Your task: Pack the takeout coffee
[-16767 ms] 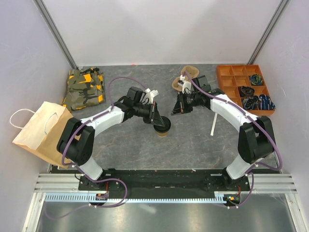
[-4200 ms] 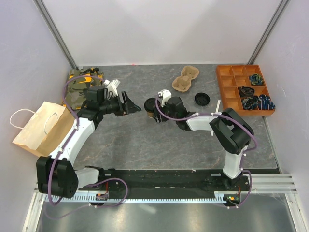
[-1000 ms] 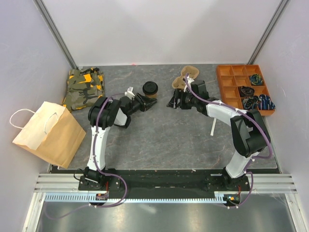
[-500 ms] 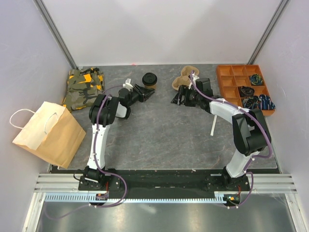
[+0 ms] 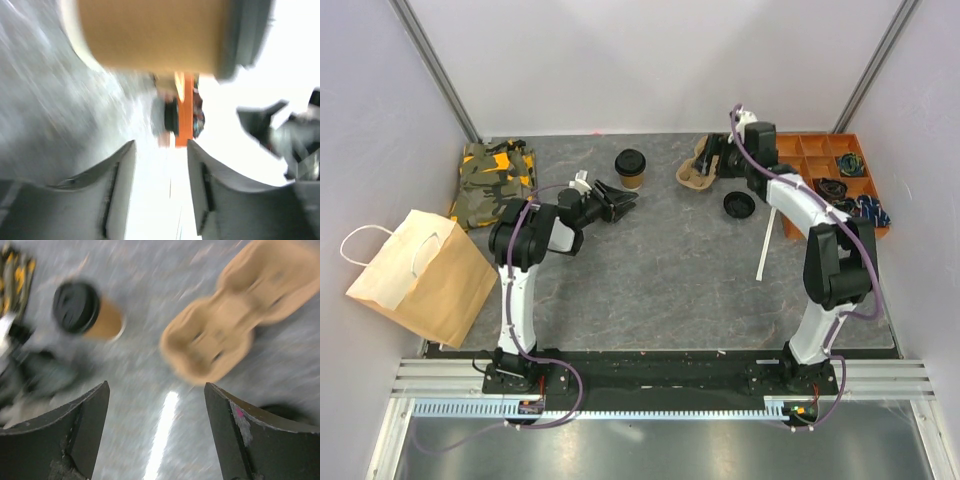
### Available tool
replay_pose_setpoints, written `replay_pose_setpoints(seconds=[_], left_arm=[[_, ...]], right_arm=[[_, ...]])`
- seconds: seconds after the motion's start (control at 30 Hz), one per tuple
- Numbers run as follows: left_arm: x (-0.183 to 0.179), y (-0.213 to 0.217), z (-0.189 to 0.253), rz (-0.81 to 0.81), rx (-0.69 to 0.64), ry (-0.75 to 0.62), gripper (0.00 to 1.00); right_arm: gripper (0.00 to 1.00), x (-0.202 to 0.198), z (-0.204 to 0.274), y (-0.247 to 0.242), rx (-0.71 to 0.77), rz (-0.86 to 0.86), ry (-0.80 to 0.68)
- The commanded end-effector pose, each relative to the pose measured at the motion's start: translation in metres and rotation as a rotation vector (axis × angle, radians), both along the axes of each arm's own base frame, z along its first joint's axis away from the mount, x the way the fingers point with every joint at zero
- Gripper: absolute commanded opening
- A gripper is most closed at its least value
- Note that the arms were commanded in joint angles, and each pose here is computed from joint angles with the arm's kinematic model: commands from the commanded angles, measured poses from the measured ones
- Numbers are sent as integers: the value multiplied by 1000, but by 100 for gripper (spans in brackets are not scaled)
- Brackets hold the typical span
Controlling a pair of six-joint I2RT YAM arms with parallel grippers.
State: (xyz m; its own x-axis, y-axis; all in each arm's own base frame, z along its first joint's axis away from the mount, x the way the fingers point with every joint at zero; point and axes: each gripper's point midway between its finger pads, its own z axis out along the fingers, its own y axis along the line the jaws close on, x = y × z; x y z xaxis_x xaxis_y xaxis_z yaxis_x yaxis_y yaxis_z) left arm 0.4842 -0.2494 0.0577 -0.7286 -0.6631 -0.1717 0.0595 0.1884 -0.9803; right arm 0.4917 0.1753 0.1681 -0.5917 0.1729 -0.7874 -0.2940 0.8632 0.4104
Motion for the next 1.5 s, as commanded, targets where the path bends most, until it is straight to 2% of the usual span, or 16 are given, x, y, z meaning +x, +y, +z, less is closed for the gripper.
replay_pose_setpoints(seconds=[0.0, 0.17, 0.43, 0.57, 0.8, 0.97, 1.17, 1.27, 1.47], left_arm=[[-33, 2, 52, -71, 54, -153, 58], [-72, 6, 72, -131, 77, -179, 59], [-104, 5, 92, -227, 115, -215, 60], [-109, 5, 106, -241, 123, -245, 59], [-106, 6, 118, -235, 110, -241, 60], [-99, 13, 123, -199, 90, -200, 60], [-95, 15, 137, -198, 100, -230, 60], [-97, 16, 140, -194, 112, -238, 61], [-106, 16, 151, -219, 129, -267, 62]], right_arm=[[85, 45, 10, -42, -105, -126, -64], [85, 78, 7, -59, -141, -216, -89], [84, 138, -28, -77, -144, -341, -80], [79, 158, -51, -87, -100, -387, -56], [69, 179, -56, -84, 2, -410, -76], [67, 182, -77, -82, 34, -435, -35], [65, 182, -98, -80, 49, -441, 2], [59, 181, -106, -78, 63, -432, 19], [35, 176, -94, -68, 103, -395, 25]])
